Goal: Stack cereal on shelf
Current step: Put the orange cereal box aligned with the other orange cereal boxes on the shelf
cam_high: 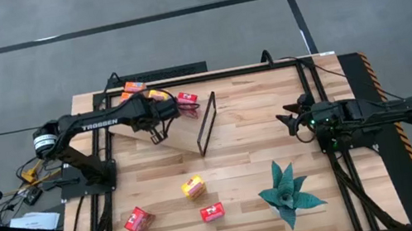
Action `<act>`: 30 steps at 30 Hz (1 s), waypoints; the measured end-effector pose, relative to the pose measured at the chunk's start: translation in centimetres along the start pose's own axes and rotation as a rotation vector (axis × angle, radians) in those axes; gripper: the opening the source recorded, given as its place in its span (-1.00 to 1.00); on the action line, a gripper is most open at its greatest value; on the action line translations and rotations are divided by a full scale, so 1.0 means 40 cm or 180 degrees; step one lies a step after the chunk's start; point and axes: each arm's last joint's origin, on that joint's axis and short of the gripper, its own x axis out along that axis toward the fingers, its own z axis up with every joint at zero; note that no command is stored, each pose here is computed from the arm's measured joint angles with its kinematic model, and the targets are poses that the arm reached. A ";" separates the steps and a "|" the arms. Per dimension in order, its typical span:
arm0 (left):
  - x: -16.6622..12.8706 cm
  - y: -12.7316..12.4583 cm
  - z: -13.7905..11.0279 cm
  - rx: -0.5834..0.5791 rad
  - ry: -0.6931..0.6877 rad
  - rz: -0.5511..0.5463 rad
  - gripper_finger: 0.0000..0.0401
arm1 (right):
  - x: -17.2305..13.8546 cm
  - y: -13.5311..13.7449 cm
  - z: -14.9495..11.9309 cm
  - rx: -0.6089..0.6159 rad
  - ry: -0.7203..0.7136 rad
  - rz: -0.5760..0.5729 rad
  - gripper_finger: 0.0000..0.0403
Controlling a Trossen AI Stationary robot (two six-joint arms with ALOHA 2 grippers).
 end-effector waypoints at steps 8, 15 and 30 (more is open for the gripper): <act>0.001 0.005 -0.005 0.0002 0.0063 0.0071 -1.00 | 0.000 -0.002 -0.002 -0.0017 0.0023 -0.0018 0.57; 0.001 0.009 -0.013 0.0016 0.0135 0.0224 -1.00 | 0.000 -0.002 -0.002 -0.0018 0.0025 -0.0019 0.57; 0.017 0.038 -0.013 -0.0035 0.0215 0.0318 -1.00 | 0.000 -0.002 -0.002 -0.0030 0.0030 -0.0023 0.57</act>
